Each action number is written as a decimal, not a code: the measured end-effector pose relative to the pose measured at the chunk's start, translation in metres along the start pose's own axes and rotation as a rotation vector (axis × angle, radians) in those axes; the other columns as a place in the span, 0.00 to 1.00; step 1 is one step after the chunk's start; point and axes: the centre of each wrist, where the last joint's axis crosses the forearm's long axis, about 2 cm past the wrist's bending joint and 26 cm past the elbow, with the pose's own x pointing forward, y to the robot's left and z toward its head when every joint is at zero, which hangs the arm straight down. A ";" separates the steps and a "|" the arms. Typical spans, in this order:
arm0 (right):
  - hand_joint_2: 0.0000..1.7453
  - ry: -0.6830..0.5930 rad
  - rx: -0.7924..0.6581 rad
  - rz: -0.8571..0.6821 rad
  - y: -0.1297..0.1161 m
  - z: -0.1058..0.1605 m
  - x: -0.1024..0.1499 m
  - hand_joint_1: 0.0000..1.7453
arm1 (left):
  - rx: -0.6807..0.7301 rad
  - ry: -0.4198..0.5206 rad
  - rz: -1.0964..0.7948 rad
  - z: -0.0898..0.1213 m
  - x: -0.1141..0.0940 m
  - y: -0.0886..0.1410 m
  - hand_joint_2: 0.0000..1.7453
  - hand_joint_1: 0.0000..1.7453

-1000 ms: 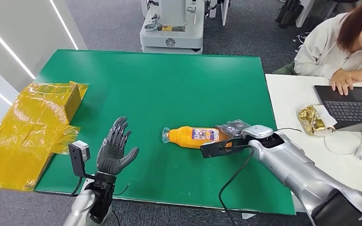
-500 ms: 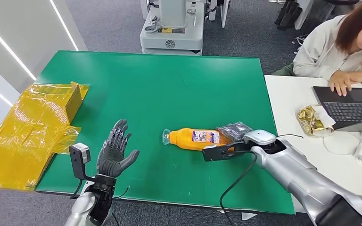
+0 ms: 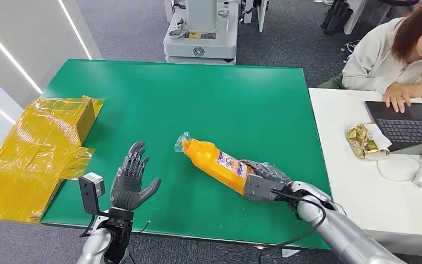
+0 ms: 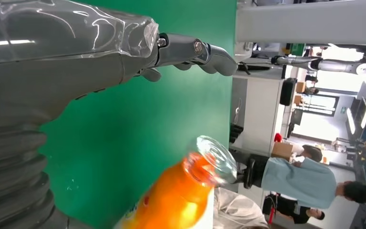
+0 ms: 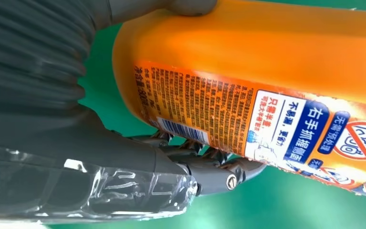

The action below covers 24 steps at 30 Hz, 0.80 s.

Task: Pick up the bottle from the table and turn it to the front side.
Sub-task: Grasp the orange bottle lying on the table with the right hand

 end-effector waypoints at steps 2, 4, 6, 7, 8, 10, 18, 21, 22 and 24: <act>1.00 -0.015 -0.038 -0.056 0.017 0.008 -0.004 1.00 | 0.002 -0.003 -0.006 0.001 0.000 0.000 1.00 0.00; 1.00 -0.022 -0.063 -0.099 0.030 0.016 -0.007 1.00 | 0.004 -0.004 -0.008 0.002 0.000 0.000 1.00 0.00; 1.00 -0.026 -0.078 -0.128 0.038 0.022 -0.010 1.00 | 0.004 -0.004 -0.010 0.002 0.000 0.000 1.00 0.00; 1.00 -0.027 -0.086 -0.141 0.041 0.024 -0.011 1.00 | 0.004 -0.004 -0.011 0.002 0.000 0.000 1.00 0.00; 1.00 -0.027 -0.100 -0.152 0.045 0.028 -0.012 1.00 | 0.004 -0.004 -0.013 0.002 0.000 0.000 1.00 0.00; 1.00 -0.029 -0.137 -0.169 0.054 0.035 -0.014 1.00 | 0.001 -0.005 -0.018 0.002 0.000 0.000 1.00 0.00; 1.00 -0.137 -0.270 -0.202 0.049 0.038 -0.006 1.00 | -0.159 -0.039 0.082 -0.034 0.014 -0.003 1.00 0.00; 1.00 -0.200 -0.292 -0.209 0.040 0.023 0.008 1.00 | -0.250 -0.053 0.135 -0.062 0.025 -0.011 1.00 0.00; 1.00 -0.217 -0.297 -0.211 0.038 0.018 0.013 1.00 | -0.272 -0.057 0.149 -0.071 0.028 -0.013 1.00 0.00; 1.00 -0.248 -0.305 -0.216 0.033 0.008 0.022 1.00 | -0.306 -0.061 0.180 -0.085 0.034 -0.018 1.00 0.00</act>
